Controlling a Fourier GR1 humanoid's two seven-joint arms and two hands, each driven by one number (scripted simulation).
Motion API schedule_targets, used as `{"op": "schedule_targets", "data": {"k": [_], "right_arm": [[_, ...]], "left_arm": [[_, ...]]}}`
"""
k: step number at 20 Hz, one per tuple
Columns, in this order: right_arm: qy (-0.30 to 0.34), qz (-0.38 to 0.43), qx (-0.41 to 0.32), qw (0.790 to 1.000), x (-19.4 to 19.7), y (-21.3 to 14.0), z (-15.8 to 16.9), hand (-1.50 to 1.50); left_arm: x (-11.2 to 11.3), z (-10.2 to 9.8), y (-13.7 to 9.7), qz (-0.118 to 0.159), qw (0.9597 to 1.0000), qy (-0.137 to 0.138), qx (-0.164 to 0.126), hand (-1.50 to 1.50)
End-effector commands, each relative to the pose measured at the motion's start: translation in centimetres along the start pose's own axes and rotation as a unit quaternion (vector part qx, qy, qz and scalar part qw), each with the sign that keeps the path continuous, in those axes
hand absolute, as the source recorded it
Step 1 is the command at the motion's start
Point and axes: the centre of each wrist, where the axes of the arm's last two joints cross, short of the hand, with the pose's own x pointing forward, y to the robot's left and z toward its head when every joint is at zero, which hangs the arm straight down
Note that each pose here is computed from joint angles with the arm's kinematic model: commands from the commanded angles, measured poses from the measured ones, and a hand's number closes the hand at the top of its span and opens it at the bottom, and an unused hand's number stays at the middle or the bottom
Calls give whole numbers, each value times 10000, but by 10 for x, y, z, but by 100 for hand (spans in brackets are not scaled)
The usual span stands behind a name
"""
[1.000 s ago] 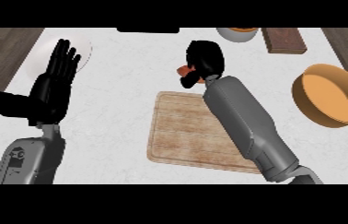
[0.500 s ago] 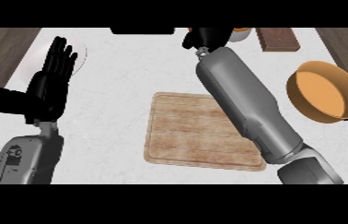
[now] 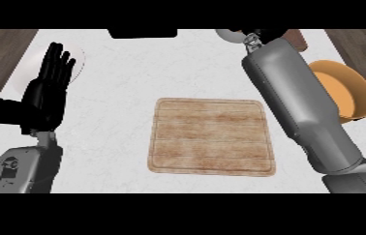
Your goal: Pick the sweet potato from the cutting board and place it in the pot
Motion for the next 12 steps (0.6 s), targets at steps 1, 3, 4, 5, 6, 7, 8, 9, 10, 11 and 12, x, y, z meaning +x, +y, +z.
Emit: {"op": "schedule_targets", "data": {"k": [1,3,4,5,6,7,8,9,10,11,12], "right_arm": [[668,266,64,9974,-55,-12,-33,150],[752,372,167,9963,-82,-4,-25,150],[833,434,192,9954,-91,-11,-30,150],[907,484,183,9945,-103,-23,-44,150],[899,589,99,9942,-119,-16,-33,150],[965,482,114,9941,-129,-24,-47,150],[1019,330,-50,9942,-165,-21,-56,150],[1032,423,-49,9937,-171,-27,-39,150],[1068,330,-40,9937,-191,-30,-49,150],[1075,285,-57,9938,-191,-49,-59,150],[1050,357,-12,9938,-216,-47,-56,150]], "left_arm": [[-9,16,9,-10,10000,1,95,0],[-1,0,11,-95,9999,-47,96,0],[-4,4,11,-7,10000,8,84,0],[-7,10,15,10,10000,76,-39,0],[6,10,0,-58,10000,-40,48,0],[7,-10,-20,8,10000,-72,40,0],[-6,6,-3,54,10000,34,47,0],[-4,15,-1,6,10000,-16,-30,0],[-5,3,-1,-29,10000,36,-4,0],[6,0,9,-6,10000,-81,-16,0],[-3,6,-3,35,9999,-10,-126,0]]}}
